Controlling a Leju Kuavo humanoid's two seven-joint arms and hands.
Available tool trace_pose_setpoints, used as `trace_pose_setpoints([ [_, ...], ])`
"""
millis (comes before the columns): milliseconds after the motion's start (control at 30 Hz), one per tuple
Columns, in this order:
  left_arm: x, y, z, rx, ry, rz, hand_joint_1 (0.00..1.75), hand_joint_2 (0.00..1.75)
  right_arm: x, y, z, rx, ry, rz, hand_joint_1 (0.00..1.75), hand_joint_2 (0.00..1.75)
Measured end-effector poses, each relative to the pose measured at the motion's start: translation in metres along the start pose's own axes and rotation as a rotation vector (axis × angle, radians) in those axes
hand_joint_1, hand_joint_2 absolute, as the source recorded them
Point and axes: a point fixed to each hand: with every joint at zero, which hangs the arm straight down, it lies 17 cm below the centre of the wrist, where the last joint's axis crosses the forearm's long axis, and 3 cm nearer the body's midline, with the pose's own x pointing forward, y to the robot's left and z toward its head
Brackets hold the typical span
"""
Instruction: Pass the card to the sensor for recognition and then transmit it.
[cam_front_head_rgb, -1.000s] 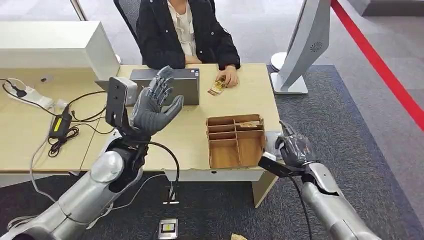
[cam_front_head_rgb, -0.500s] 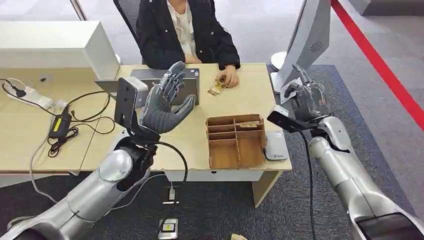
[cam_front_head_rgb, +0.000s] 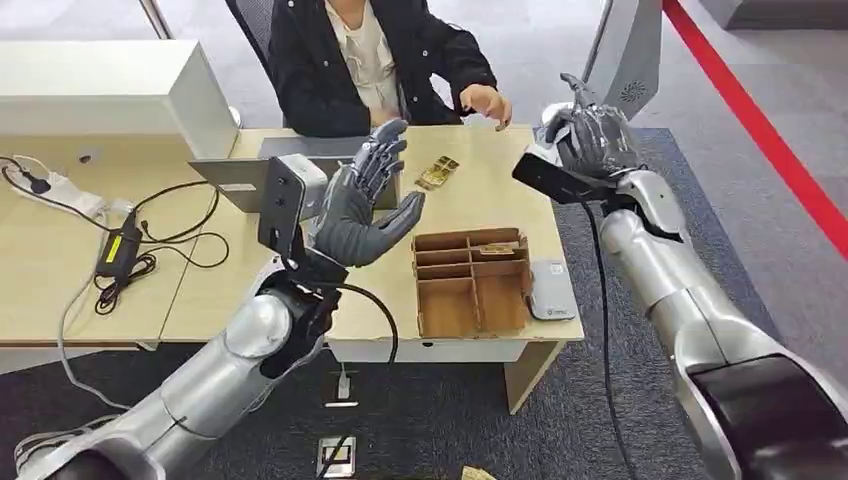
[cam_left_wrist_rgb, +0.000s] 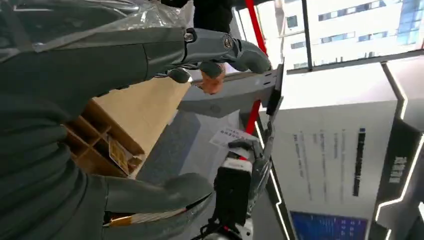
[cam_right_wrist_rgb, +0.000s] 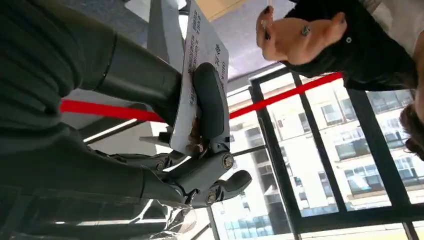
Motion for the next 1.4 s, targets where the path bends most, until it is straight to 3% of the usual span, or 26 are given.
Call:
trace_pose_setpoints([
  [267, -0.002, -0.005, -0.008, -0.011, -0.028, -0.006, 0.00, 1.75, 0.019, 0.000, -0.027, 0.076, 0.025, 0.018, 1.75, 1.75],
  [700, -0.018, 0.001, -0.010, 0.029, 0.006, -0.020, 0.00, 1.75, 0.050, 0.026, -0.036, 0.156, 0.028, 0.026, 1.75, 1.75],
  [733, -0.019, 0.002, -0.009, 0.031, 0.009, -0.020, 0.00, 1.75, 0.051, 0.028, -0.035, 0.160, 0.031, 0.024, 1.61, 1.75],
  [767, -0.021, 0.003, -0.009, 0.035, 0.012, -0.020, 0.00, 1.75, 0.050, 0.030, -0.035, 0.164, 0.034, 0.023, 1.61, 1.75],
  [800, -0.021, 0.004, -0.009, 0.038, 0.015, -0.018, 0.00, 1.75, 0.051, 0.032, -0.034, 0.168, 0.035, 0.022, 0.00, 1.75],
  [1400, -0.031, 0.020, -0.005, 0.098, 0.047, -0.042, 0.00, 1.75, 0.075, 0.009, -0.042, 0.036, -0.070, -0.094, 0.00, 1.75],
])
